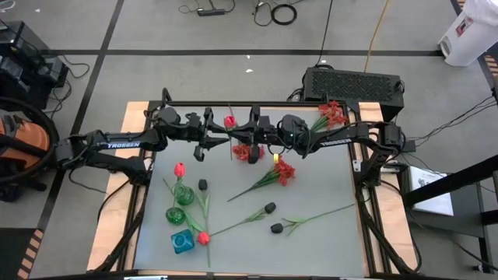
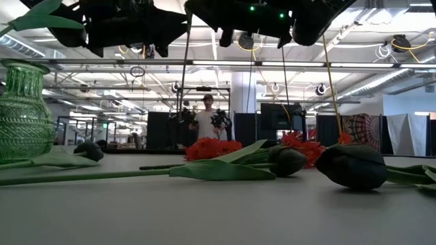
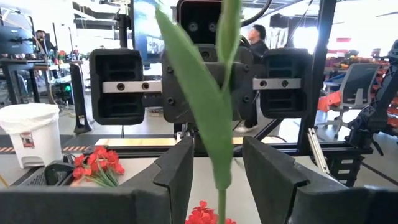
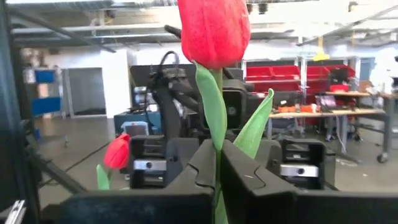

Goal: Sort flowers into vase by color
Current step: Put the right light orange flower into the bottom green vase

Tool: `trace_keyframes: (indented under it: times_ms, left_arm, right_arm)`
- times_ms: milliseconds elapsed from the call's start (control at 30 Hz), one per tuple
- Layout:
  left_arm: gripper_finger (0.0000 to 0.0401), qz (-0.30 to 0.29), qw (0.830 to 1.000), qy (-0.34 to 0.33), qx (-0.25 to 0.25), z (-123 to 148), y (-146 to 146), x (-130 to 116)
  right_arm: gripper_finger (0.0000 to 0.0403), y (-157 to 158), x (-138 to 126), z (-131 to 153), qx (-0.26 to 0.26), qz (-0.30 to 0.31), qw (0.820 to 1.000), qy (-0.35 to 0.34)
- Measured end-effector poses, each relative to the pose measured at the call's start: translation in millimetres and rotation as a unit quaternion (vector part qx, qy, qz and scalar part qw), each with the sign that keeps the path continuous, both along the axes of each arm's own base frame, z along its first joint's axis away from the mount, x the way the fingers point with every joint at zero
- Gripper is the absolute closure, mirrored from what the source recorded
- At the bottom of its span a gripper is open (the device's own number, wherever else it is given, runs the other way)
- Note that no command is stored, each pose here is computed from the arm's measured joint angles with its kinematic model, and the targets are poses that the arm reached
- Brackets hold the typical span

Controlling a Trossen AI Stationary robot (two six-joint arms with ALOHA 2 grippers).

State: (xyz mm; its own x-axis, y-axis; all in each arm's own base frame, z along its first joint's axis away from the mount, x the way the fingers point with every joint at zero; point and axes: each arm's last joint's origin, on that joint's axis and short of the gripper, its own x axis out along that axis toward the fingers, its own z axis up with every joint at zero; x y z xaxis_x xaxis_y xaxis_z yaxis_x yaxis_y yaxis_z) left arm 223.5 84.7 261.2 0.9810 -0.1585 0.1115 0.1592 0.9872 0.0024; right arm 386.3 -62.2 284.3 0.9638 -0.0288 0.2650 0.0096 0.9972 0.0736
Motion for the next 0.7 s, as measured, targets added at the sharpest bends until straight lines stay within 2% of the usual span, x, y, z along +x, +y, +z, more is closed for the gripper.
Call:
trace_keyframes:
  times_ms: [233, 500, 700]
  left_arm:
    - [0.0256, 0.0, 1.0, 0.001, 0.0, -0.1, 0.1, 0.0]
    - [0.0256, 0.0, 1.0, 0.001, 0.0, -0.3, 0.1, 0.0]
    - [0.0256, 0.0, 1.0, 0.001, 0.0, -0.3, 0.1, 0.0]
  right_arm:
    - [0.0403, -1.3, -0.1, 0.1, 0.038, -0.016, 0.999, -0.003]
    - [0.0403, 1.6, 0.9, -2.1, -0.011, -0.013, 1.0, 0.011]
    - [0.0403, 1.9, 1.0, -2.2, 0.018, -0.007, 1.0, 0.011]
